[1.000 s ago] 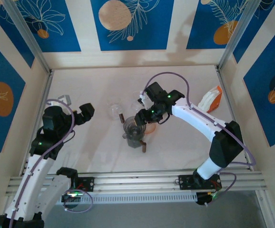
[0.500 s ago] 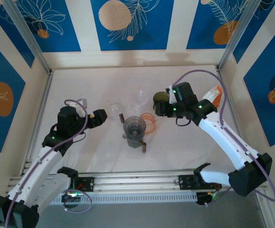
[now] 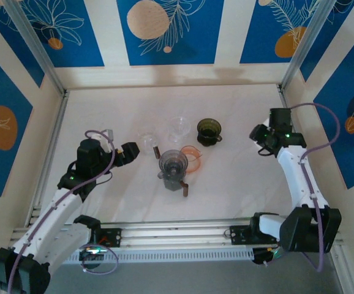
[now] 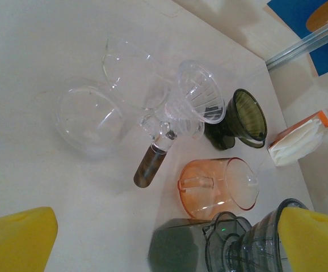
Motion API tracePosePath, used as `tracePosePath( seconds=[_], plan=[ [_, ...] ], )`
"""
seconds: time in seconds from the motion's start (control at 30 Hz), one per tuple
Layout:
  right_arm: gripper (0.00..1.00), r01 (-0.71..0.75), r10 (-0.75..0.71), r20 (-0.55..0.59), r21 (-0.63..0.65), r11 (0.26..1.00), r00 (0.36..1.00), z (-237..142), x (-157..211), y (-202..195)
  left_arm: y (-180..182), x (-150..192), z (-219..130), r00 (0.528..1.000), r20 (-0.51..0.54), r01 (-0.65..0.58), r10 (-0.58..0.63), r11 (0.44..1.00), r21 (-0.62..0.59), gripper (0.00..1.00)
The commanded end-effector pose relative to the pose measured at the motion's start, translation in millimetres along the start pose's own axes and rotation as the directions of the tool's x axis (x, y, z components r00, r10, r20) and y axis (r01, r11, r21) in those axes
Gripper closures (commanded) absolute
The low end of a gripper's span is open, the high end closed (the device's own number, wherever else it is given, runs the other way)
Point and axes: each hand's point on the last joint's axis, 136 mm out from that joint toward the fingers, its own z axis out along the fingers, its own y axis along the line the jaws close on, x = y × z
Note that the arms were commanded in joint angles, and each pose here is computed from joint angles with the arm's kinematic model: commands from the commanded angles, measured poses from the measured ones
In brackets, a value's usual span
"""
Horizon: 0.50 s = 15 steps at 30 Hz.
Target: Place the coffee filter in the dripper
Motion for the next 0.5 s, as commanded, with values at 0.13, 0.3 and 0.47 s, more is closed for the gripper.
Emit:
tracePosePath(
  seconds=[0.13, 0.3, 0.47],
  plan=[
    [0.51, -0.096, 0.093, 0.035, 0.095, 0.991, 0.995, 29, -48, -36, -4, 7, 4, 1.000, -0.019, 0.008, -0.007, 0.999, 0.046, 0.00],
    [0.57, -0.079, 0.077, 0.025, 0.110, 0.991, 0.997, 49, -66, -43, -5, 6, 4, 1.000, -0.015, -0.001, 0.002, 0.999, 0.048, 0.00],
    [0.59, -0.061, 0.062, 0.001, 0.113, 0.992, 0.998, 67, -70, -44, -4, 7, 6, 1.000, -0.021, 0.000, 0.001, 0.999, 0.042, 0.00]
  ],
)
